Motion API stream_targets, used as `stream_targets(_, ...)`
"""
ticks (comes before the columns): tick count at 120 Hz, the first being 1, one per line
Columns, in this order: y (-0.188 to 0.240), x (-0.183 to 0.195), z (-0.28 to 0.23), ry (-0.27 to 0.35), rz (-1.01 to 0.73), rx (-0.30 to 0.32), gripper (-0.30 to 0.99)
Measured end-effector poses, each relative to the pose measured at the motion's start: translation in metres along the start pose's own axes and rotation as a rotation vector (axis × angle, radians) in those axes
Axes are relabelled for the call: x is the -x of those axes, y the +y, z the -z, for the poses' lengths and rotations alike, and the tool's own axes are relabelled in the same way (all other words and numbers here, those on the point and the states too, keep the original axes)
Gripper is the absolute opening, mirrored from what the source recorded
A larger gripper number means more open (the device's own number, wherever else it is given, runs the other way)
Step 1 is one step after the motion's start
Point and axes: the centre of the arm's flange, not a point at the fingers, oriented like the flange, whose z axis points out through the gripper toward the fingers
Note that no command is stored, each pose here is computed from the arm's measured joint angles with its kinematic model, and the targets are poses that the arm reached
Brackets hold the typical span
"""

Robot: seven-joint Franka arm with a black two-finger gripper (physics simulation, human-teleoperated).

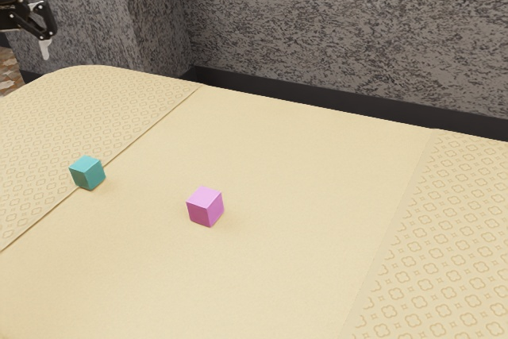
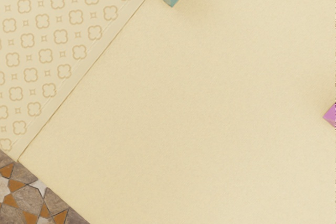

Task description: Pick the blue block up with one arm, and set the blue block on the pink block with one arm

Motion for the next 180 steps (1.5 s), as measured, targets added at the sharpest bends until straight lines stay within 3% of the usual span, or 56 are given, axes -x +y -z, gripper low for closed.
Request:
stream_targets(17, 0.015, 0.006, 0.008, 0.015, -0.019, 0.008, 0.69)
stream_targets(29, 0.014, 0.054, 0.111, 0.216, -0.047, 0.101, 0.69)
stream_targets(40, 0.048, 0.097, 0.142, 0.265, -0.152, 0.141, 0.69)
stream_targets(56, 0.104, 0.115, 0.132, 0.223, -0.269, 0.147, 0.69)
stream_targets(78, 0.137, 0.111, 0.114, 0.191, -0.309, 0.138, 0.69)
stream_targets(90, 0.161, 0.091, 0.081, 0.121, -0.317, 0.119, 0.69)
stream_targets(103, 0.136, 0.098, 0.053, 0.039, -0.307, 0.107, 0.69)
stream_targets(118, 0.077, 0.147, 0.006, -0.003, -0.298, 0.133, 0.69)
stream_targets(131, 0.067, 0.186, -0.085, -0.08, -0.327, 0.105, 0.69)
stream_targets(142, 0.046, 0.183, -0.168, -0.133, -0.29, 0.107, 0.69)
stream_targets(154, 0.026, 0.162, -0.219, -0.075, -0.291, 0.064, 0.69)
stream_targets(166, 0.013, 0.131, -0.227, -0.009, -0.308, 0.012, 0.69)
stream_targets(180, 0.013, 0.064, -0.22, 0.029, -0.298, -0.052, 0.69)
